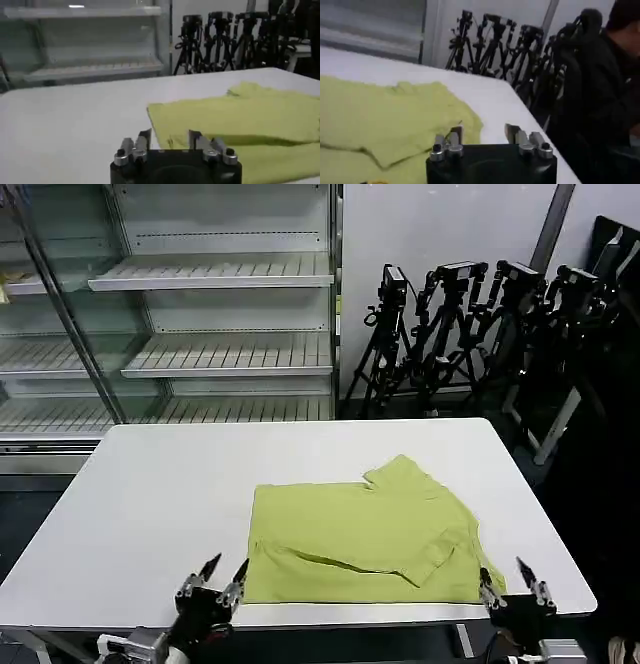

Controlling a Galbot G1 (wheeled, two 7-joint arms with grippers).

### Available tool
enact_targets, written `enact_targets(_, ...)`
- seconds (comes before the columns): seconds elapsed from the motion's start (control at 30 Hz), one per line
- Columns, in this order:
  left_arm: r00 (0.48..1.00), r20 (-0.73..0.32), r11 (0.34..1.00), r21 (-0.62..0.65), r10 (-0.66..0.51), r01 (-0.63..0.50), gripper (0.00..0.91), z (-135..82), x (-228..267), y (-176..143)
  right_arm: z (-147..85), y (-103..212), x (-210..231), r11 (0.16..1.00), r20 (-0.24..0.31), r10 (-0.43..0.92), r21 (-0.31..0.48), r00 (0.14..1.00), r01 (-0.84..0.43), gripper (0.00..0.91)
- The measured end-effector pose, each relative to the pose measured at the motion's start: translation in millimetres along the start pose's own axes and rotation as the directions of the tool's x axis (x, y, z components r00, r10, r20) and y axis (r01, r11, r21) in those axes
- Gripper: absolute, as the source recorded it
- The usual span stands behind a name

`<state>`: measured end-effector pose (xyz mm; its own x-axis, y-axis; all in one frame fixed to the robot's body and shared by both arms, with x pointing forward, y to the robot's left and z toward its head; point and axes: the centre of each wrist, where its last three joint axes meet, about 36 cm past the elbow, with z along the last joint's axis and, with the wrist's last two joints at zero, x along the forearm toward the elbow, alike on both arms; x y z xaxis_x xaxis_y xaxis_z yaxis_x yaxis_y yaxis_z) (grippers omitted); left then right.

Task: Fold and organize the clothes.

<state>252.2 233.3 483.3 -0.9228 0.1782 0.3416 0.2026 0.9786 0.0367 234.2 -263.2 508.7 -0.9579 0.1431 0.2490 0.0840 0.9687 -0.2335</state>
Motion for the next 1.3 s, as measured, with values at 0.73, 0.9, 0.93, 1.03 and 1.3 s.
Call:
enact_targets(0.73, 0.999, -0.035, 1.000, 0.023, -0.016, 0.016, 0.907, -24.5, -97.9, 29.9, -34.2, 35.2, -143.2, 0.986, 0.052, -0.111, -0.121, 0.993, 0.116, 0.907)
enact_targets(0.9, 0.999, -0.049, 1.000, 0.010, -0.015, 0.016, 0.907, -30.5, -132.0, 34.6, -42.2, 52.6, -192.6, 0.982, 0.023, -0.129, -0.135, 0.991, 0.131, 0.907)
enact_targets(0.93, 0.999, -0.051, 1.000, 0.009, -0.014, 0.014, 0.907, -32.2, -139.2, 35.2, -43.4, 55.8, -201.6, 0.982, 0.015, -0.131, -0.137, 0.991, 0.132, 0.907)
enact_targets(1.03, 0.998, -0.058, 1.000, 0.006, -0.013, 0.013, 0.907, -37.1, -159.0, 36.6, -47.1, 63.8, -227.1, 0.981, -0.008, -0.138, -0.138, 0.990, 0.135, 0.907)
enact_targets(1.3, 0.997, -0.083, 1.000, 0.001, -0.006, 0.007, 0.907, -46.8, -205.3, 34.7, -54.4, 86.4, -286.9, 0.980, -0.083, -0.155, -0.142, 0.984, 0.142, 0.907)
